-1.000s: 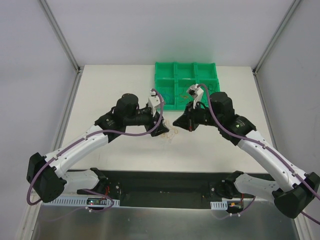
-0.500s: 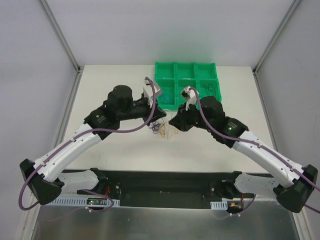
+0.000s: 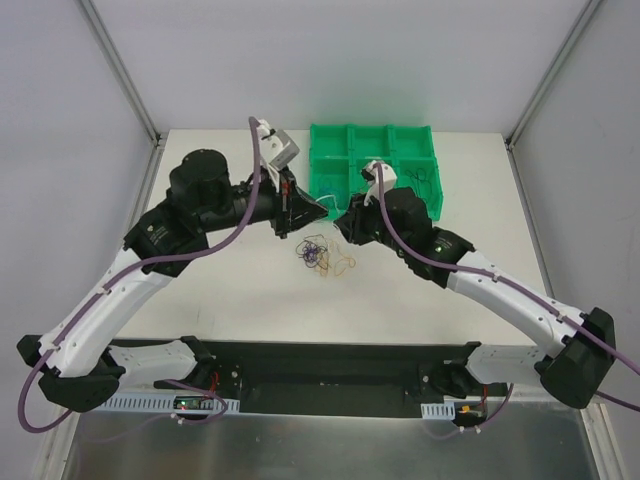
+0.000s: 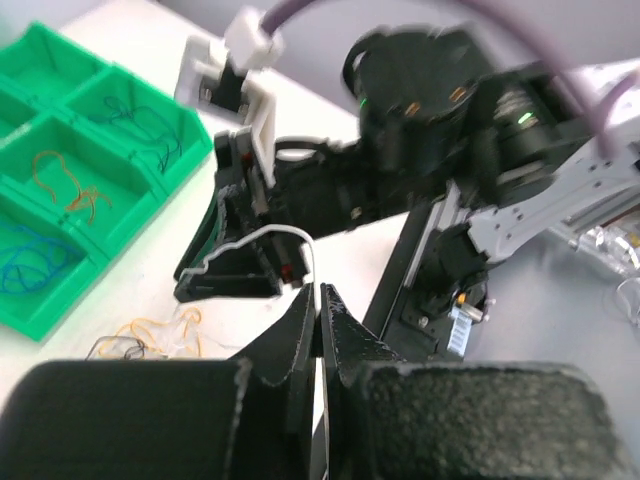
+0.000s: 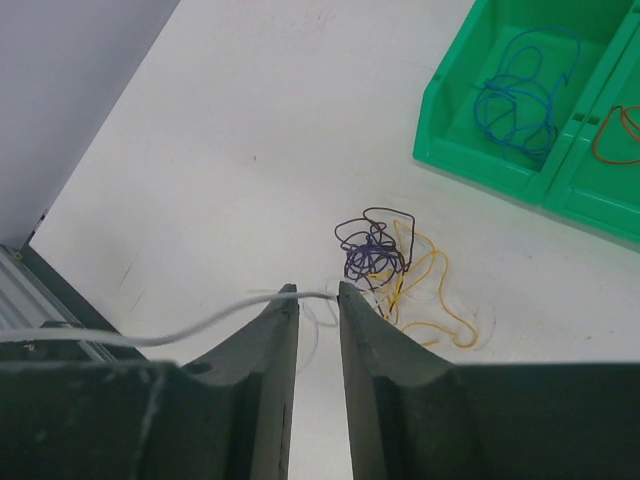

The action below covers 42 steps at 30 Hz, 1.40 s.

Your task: Untangle the cables

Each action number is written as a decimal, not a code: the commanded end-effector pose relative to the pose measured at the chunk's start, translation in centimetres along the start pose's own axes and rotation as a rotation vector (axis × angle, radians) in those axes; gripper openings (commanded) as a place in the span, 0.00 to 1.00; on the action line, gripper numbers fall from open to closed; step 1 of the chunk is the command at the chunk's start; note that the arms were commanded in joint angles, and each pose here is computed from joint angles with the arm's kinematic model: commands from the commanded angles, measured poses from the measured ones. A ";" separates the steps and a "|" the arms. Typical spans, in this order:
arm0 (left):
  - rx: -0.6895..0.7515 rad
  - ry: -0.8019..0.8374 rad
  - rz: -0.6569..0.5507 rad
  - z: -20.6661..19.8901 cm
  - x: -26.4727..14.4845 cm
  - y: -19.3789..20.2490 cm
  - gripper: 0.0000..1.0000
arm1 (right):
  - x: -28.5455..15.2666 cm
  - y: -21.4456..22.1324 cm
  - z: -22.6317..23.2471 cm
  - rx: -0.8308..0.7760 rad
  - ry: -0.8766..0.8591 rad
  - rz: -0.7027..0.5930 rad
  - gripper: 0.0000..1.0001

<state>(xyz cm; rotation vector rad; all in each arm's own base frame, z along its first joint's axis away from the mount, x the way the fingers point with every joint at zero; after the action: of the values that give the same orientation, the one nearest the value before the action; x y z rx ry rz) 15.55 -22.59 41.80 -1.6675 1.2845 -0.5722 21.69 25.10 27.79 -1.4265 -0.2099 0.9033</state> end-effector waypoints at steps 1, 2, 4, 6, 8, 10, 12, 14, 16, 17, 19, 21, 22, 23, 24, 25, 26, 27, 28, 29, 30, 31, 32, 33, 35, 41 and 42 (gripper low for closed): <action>0.025 0.079 -0.170 -4.3 -3.3 -5.1 0.00 | 1.3 -0.5 -0.1 0.040 0.030 -0.068 0.25; 0.046 0.110 -0.205 -5.4 -4.1 -6.4 0.00 | 1.8 -0.5 0.1 0.046 0.018 -0.076 0.26; 0.068 0.158 -0.245 -6.9 -5.2 -8.0 0.00 | 2.6 0.1 0.1 0.052 0.011 -0.060 0.27; 0.092 0.210 -0.283 -8.5 -6.3 -9.6 0.00 | 3.6 0.6 0.0 0.057 0.007 -0.043 0.27; 0.115 0.225 -0.336 -9.6 -7.3 -11.1 0.00 | 4.7 1.3 0.3 0.057 -0.040 -0.014 0.28; 0.133 0.201 -0.398 -10.1 -8.1 -12.5 0.00 | 5.1 2.0 0.7 0.062 -0.080 0.014 0.32; 0.147 0.167 -0.454 -10.2 -8.7 -13.7 0.00 | 5.1 2.4 0.8 0.044 -0.105 0.024 0.38; 0.157 0.131 -0.499 -10.2 -9.2 -14.5 0.00 | 4.7 2.9 0.5 0.026 -0.099 0.028 0.47; 0.153 0.100 -0.529 -10.1 -9.5 -15.0 0.00 | 4.1 3.1 0.2 0.004 -0.123 0.031 0.54; 0.153 0.086 -0.539 -10.0 -9.6 -15.2 0.00 | 3.6 3.4 0.1 -0.021 -0.165 0.037 0.60; 0.156 0.070 -0.546 -9.8 -9.5 -15.3 0.00 | 3.0 3.6 1.1 -0.082 -0.305 0.027 0.64; 0.160 0.054 -0.550 -9.5 -9.4 -15.4 0.00 | 2.1 3.9 2.6 -0.116 -0.462 -0.002 0.71; 0.163 0.051 -0.552 -9.5 -9.4 -15.4 0.00 | 1.7 4.2 2.9 -0.151 -0.499 -0.018 0.73; 0.168 0.041 -0.553 -9.3 -9.3 -15.4 0.00 | 1.5 4.5 3.3 -0.164 -0.514 -0.029 0.76; 0.169 0.031 -0.553 -9.2 -9.2 -15.4 0.00 | 1.2 4.7 3.6 -0.170 -0.533 -0.036 0.78; 0.175 0.021 -0.554 -9.0 -9.1 -15.5 0.00 | 0.9 4.7 4.0 -0.175 -0.553 -0.040 0.79; 0.181 0.013 -0.556 -8.9 -9.1 -15.5 0.00 | 0.6 4.5 4.6 -0.181 -0.567 -0.048 0.79; 0.185 0.002 -0.556 -8.7 -9.0 -15.6 0.00 | 0.3 4.2 4.9 -0.183 -0.566 -0.061 0.79; 0.192 -0.007 -0.559 -8.6 -9.0 -15.6 0.00 | 0.0 4.0 5.4 -0.189 -0.576 -0.072 0.80; 0.197 -0.018 -0.566 -8.6 -9.0 -15.8 0.00 | -0.3 3.6 5.9 -0.192 -0.591 -0.084 0.80; 0.206 -0.026 -0.573 -8.5 -9.1 -15.9 0.00 | -0.6 3.3 6.4 -0.197 -0.608 -0.090 0.80; 0.213 -0.039 -0.582 -8.4 -9.2 -16.2 0.00 | -1.0 3.0 6.9 -0.207 -0.626 -0.103 0.81; 0.220 -0.050 -0.590 -8.4 -9.3 -16.4 0.00 | -1.2 2.7 7.4 -0.218 -0.636 -0.113 0.82; 0.228 -0.058 -0.597 -8.4 -9.4 -16.5 0.00 | -1.4 2.6 7.7 -0.232 -0.641 -0.120 0.83; 0.243 -0.068 -0.607 -8.4 -9.5 -16.9 0.00 | -1.5 2.3 8.1 -0.250 -0.627 -0.134 0.84; 0.256 -0.073 -0.608 -8.3 -9.0 -17.3 0.00 | 0.6 -0.3 7.1 -0.239 -0.383 -0.210 0.87; 0.257 -0.075 -0.605 -8.2 -8.9 -17.3 0.00 | 1.4 -0.9 6.8 -0.228 -0.309 -0.225 0.91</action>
<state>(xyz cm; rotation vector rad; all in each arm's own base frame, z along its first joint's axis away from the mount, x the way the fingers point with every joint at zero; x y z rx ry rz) 14.55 -17.37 61.09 -1.8363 0.6571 -0.9397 15.50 30.05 25.13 -1.3613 -0.7388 1.2245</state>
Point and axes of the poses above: each gripper's point midway between its finger pads, its own x axis out along the fingers, its own z axis along the line the jaws close on, y = z × x, the point moved 7 cm from there along -x, back along the fingers, and after that the axes turned 10 degrees about -x, right-handed, at the moved point
